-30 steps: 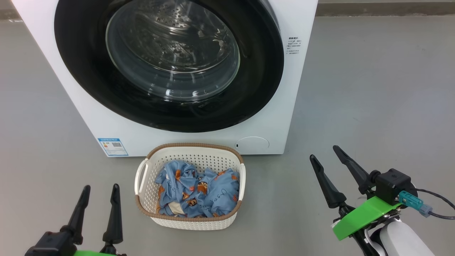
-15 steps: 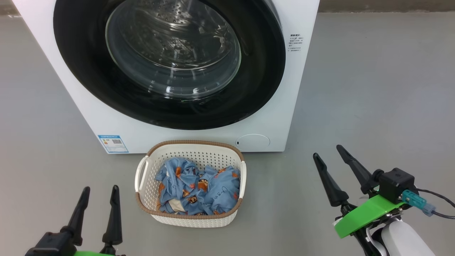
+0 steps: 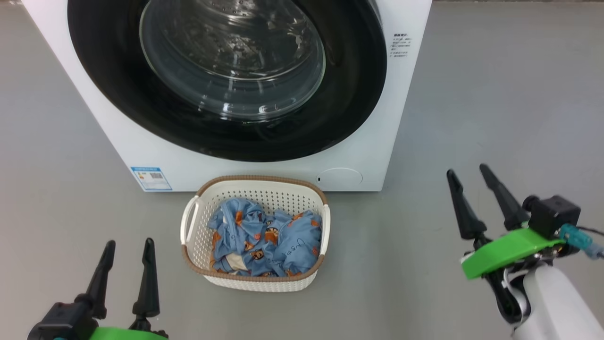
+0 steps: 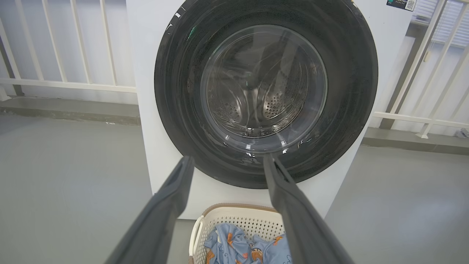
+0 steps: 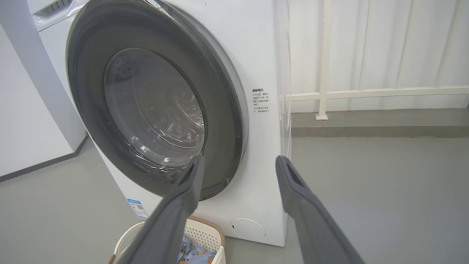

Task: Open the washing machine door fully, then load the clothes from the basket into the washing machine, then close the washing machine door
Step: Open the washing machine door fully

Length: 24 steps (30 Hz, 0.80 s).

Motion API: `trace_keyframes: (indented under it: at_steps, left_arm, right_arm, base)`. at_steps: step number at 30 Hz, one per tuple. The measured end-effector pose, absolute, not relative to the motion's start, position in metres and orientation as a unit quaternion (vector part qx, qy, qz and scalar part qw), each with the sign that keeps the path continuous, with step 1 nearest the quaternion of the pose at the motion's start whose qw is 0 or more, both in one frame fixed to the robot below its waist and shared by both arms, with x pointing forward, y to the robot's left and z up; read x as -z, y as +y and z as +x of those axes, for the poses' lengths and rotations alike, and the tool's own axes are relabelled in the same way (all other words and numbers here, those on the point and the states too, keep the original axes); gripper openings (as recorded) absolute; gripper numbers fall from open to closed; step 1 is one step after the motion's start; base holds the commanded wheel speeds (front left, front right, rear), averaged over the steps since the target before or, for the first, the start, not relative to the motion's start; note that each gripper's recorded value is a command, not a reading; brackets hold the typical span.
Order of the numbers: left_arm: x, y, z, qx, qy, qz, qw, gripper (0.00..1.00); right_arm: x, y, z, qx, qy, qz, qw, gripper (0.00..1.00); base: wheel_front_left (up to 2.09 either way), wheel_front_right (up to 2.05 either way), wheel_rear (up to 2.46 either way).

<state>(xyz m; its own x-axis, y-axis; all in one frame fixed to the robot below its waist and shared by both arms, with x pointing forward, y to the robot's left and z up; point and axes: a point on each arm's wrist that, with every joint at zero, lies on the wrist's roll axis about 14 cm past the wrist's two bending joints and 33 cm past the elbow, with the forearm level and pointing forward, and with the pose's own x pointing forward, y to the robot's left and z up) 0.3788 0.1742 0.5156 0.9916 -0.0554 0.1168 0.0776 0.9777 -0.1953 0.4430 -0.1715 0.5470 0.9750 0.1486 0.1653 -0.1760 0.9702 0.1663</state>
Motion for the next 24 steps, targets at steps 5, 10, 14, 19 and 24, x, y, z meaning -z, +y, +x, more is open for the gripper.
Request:
trace_keyframes:
  at_steps: [5, 10, 14, 19, 24]
  left_arm:
    - [-0.513, 0.178, 0.383, 0.024, -0.053, -0.112, 0.992, 1.0]
    - [-0.514, 0.178, 0.393, 0.022, -0.056, -0.113, 0.992, 1.0]
    - [-0.508, 0.179, 0.398, 0.021, -0.049, -0.112, 0.992, 1.0]
    - [-0.506, 0.181, 0.403, 0.018, -0.046, -0.11, 0.993, 1.0]
    - [-0.5, 0.183, 0.405, 0.014, -0.038, -0.108, 0.993, 1.0]
  right_arm:
    - [-0.558, -0.176, 0.464, -0.075, -0.09, 0.095, 0.989, 1.0]
    - [-0.569, -0.184, 0.489, -0.068, -0.102, 0.097, 0.988, 1.0]
    - [-0.573, -0.185, 0.506, -0.063, -0.109, 0.112, 0.986, 0.86]
    - [-0.575, -0.179, 0.524, -0.071, -0.112, 0.127, 0.983, 0.0]
    - [-0.581, -0.176, 0.542, -0.077, -0.118, 0.165, 0.976, 0.0]
  base:
    - [0.0, 0.0, 0.0]
    - [0.0, 0.0, 0.0]
    - [0.0, 0.0, 0.0]
    - [0.0, 0.0, 0.0]
    - [0.0, 0.0, 0.0]
